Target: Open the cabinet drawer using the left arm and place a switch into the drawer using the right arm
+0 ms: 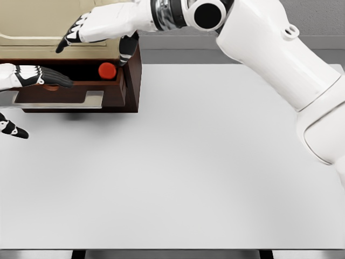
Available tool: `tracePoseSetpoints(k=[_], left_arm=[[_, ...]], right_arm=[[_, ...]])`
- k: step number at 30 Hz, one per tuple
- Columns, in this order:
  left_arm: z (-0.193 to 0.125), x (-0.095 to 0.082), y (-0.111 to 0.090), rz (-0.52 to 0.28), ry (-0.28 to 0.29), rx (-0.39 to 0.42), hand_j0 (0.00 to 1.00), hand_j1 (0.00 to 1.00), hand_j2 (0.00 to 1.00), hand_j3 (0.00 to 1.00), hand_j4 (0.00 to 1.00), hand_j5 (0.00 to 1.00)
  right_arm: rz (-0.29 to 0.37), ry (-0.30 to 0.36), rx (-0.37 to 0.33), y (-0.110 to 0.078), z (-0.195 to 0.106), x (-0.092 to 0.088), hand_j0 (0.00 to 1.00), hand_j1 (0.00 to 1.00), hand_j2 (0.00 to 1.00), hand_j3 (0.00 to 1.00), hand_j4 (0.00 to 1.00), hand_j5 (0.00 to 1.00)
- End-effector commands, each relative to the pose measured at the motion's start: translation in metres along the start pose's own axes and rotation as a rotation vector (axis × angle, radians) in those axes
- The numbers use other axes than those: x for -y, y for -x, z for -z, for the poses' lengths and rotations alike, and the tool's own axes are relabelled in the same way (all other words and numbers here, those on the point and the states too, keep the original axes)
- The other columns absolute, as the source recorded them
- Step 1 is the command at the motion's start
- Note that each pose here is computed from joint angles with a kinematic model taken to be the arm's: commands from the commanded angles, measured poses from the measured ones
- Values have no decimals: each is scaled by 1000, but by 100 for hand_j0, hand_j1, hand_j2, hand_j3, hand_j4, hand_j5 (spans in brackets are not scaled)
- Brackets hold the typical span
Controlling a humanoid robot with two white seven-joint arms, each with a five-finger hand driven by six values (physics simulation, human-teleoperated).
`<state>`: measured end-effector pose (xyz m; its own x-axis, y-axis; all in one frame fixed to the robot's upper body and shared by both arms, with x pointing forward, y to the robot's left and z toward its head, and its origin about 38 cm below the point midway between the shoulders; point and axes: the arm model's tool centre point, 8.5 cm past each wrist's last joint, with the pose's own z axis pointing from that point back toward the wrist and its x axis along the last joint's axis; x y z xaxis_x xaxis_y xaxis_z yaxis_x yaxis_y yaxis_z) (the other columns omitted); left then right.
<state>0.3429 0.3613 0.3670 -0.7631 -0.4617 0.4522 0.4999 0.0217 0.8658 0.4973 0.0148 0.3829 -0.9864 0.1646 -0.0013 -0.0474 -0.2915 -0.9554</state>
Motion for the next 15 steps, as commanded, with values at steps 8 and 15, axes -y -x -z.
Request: tracePoseSetpoints(k=[8, 15], left_arm=[[-1, -1, 0, -6, -5, -2, 100, 100, 100, 100, 100, 100], [-2, 0, 0, -9, -4, -4, 100, 100, 100, 100, 100, 100]], right_arm=[[-42, 6, -41, -6, -111, -26, 100, 100, 100, 100, 100, 100], [122, -2, -184, 21, -194, -81, 100, 100, 100, 100, 100, 100]])
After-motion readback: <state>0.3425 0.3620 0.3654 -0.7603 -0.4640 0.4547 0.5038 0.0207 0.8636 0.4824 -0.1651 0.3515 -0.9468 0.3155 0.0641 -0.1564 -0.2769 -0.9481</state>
